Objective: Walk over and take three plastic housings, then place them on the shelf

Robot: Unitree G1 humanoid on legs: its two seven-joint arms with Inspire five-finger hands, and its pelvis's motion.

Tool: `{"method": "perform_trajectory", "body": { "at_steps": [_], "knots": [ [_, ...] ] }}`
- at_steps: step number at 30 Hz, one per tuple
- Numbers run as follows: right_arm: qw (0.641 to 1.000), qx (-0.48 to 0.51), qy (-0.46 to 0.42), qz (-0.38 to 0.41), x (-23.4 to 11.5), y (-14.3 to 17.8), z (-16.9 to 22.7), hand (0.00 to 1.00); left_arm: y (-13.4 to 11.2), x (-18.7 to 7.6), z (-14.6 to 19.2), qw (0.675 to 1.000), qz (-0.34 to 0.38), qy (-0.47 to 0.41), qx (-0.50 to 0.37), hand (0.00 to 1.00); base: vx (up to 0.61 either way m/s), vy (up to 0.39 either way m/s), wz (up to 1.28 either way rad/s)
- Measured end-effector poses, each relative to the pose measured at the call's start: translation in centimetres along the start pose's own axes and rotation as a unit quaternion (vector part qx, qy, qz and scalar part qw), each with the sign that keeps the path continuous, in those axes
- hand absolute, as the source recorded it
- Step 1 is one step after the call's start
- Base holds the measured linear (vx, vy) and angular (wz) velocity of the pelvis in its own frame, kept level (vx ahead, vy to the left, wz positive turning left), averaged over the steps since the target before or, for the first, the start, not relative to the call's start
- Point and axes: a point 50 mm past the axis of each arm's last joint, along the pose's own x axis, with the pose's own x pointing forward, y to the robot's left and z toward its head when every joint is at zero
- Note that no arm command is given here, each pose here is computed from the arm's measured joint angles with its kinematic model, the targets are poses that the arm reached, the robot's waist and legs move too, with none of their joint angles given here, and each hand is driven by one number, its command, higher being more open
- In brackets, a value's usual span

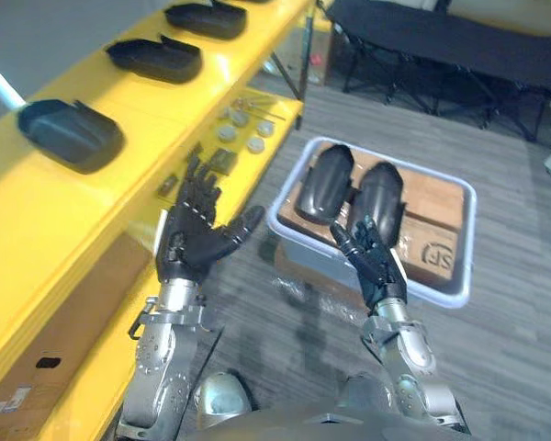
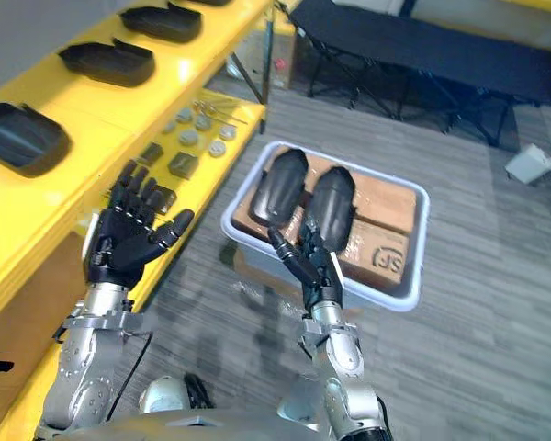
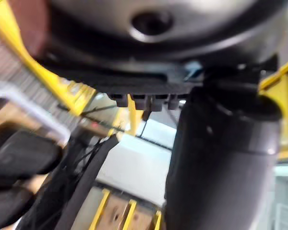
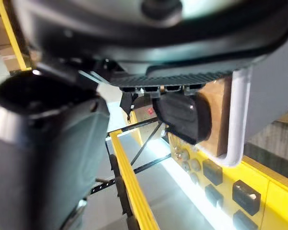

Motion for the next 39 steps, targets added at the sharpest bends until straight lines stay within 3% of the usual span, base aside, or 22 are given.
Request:
{"method": "perform_trajectory", "body": {
  "at_steps": [2,7,13,18,21,24,28,32,35,39],
  "knots": [
    [1.000,-0.017,0.021,-0.003,-0.9,-1.0,-0.6,1.00,-1.5,-0.7,-2.9,0.998,-0.017,0.062,-0.023,1.00,-0.06,-0.453,-1.08],
    [0.997,-0.061,0.041,0.004,-2.6,-3.9,-0.3,1.00,-3.6,-1.4,-4.8,0.993,-0.017,0.102,-0.057,1.00,0.01,-0.243,-1.12],
    [0.997,-0.069,0.016,-0.016,-2.4,-5.6,1.1,1.00,-2.9,-1.2,-4.2,0.996,-0.001,0.076,-0.053,1.00,0.02,0.025,-0.47],
    [0.998,-0.061,-0.007,-0.006,1.5,-4.6,1.7,1.00,-0.1,-0.8,-3.8,0.996,0.035,0.070,-0.032,1.00,-0.03,0.117,-0.07],
    [0.997,-0.057,-0.016,-0.044,3.5,-5.1,2.2,1.00,-0.1,-0.5,-3.5,0.997,0.031,0.064,-0.026,1.00,-0.03,0.110,0.21],
    [0.996,-0.057,-0.033,-0.067,4.6,-5.5,3.2,1.00,0.5,-0.6,-3.2,0.995,0.057,0.065,0.040,1.00,-0.02,0.023,0.24],
    [0.986,-0.050,-0.106,-0.116,6.8,-6.7,7.1,1.00,2.7,-1.0,-2.8,0.983,0.125,0.065,0.115,1.00,-0.05,0.002,0.26],
    [0.953,-0.039,-0.246,-0.171,9.0,-9.3,15.7,1.00,6.2,-1.8,-2.6,0.965,0.216,0.065,0.136,1.00,-0.09,0.015,0.21],
    [0.939,-0.056,-0.273,-0.199,10.7,-11.4,21.0,1.00,6.8,-2.0,-3.2,0.962,0.223,0.071,0.141,1.00,-0.07,0.020,0.22],
    [0.939,-0.092,-0.272,-0.191,11.9,-12.0,24.5,1.00,6.1,-2.5,-5.0,0.964,0.202,0.102,0.136,1.00,-0.03,0.007,0.20]
  ]
}}
